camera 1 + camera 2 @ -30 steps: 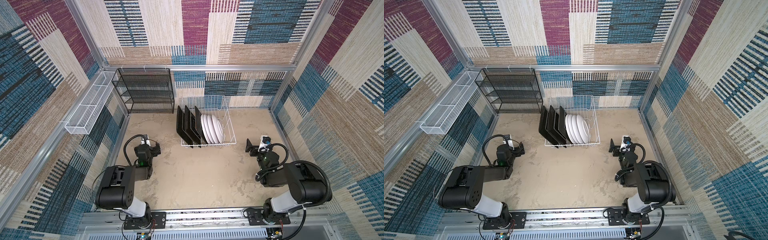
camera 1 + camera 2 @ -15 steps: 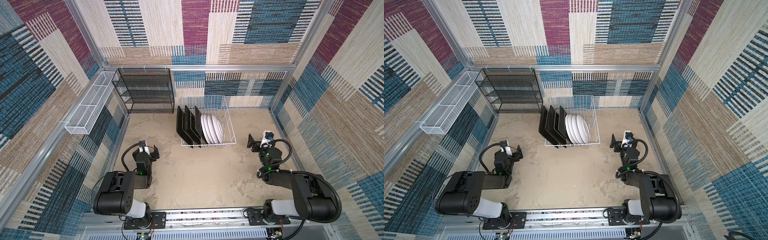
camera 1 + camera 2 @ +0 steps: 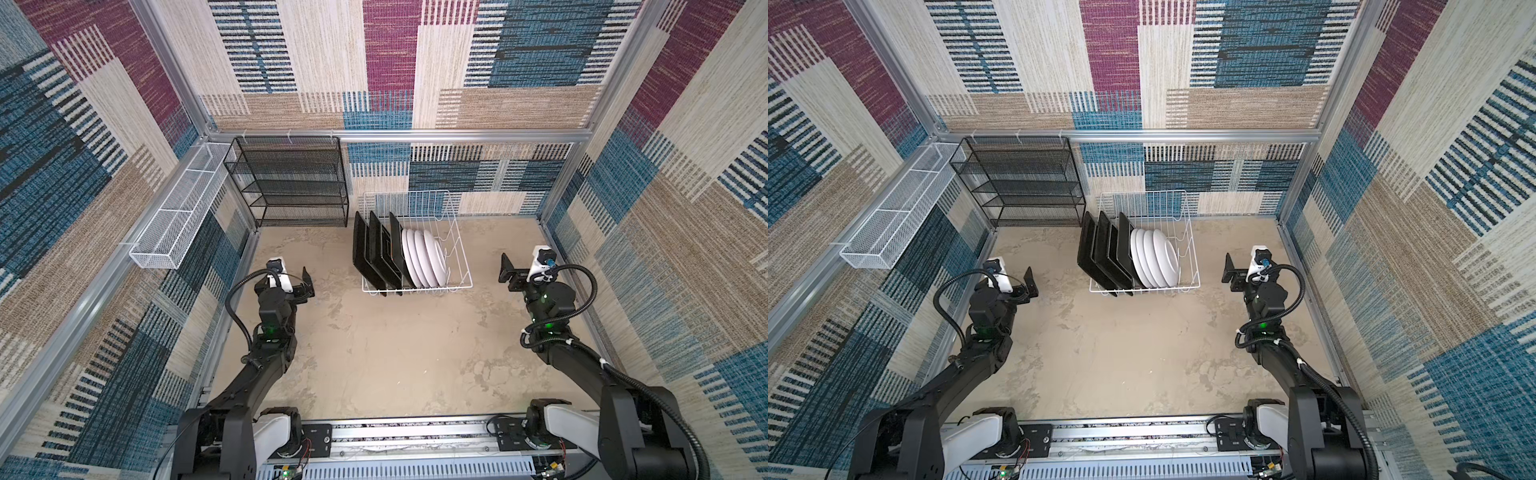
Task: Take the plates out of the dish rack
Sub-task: 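Move the left gripper toward the dark plates while the right gripper approaches the rack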
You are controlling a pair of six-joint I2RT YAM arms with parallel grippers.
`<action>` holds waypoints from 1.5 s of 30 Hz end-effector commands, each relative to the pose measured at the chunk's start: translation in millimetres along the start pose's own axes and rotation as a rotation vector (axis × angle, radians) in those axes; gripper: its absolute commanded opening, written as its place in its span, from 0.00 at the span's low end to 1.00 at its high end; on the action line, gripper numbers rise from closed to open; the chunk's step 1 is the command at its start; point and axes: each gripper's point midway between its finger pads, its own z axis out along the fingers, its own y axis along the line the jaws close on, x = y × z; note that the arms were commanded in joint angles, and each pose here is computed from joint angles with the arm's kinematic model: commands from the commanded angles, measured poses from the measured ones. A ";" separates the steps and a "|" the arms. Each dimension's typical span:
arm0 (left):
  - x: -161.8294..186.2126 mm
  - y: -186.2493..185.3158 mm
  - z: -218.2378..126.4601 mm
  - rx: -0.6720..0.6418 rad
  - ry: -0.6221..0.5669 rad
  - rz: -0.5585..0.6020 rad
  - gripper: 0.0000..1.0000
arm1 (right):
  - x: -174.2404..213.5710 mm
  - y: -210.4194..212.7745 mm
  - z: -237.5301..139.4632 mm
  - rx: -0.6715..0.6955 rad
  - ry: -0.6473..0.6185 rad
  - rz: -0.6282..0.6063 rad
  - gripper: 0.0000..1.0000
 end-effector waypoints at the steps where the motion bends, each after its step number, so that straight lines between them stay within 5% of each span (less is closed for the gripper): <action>1: 2.8 -12.0 -5.4 0.071 0.144 -0.005 0.99 | 7.0 16.0 3.2 -0.090 0.094 0.033 1.00; 18: -59.3 -72.7 -0.4 0.328 0.504 -0.204 0.96 | -49.4 67.9 6.2 -0.390 0.130 0.090 1.00; 26: -48.6 -108.8 11.4 0.402 0.654 -0.247 0.93 | -47.0 87.1 2.4 -0.511 0.156 0.138 1.00; 45: -15.0 -163.6 28.7 0.451 0.871 -0.218 0.84 | -47.4 95.9 -5.5 -0.559 0.164 0.116 1.00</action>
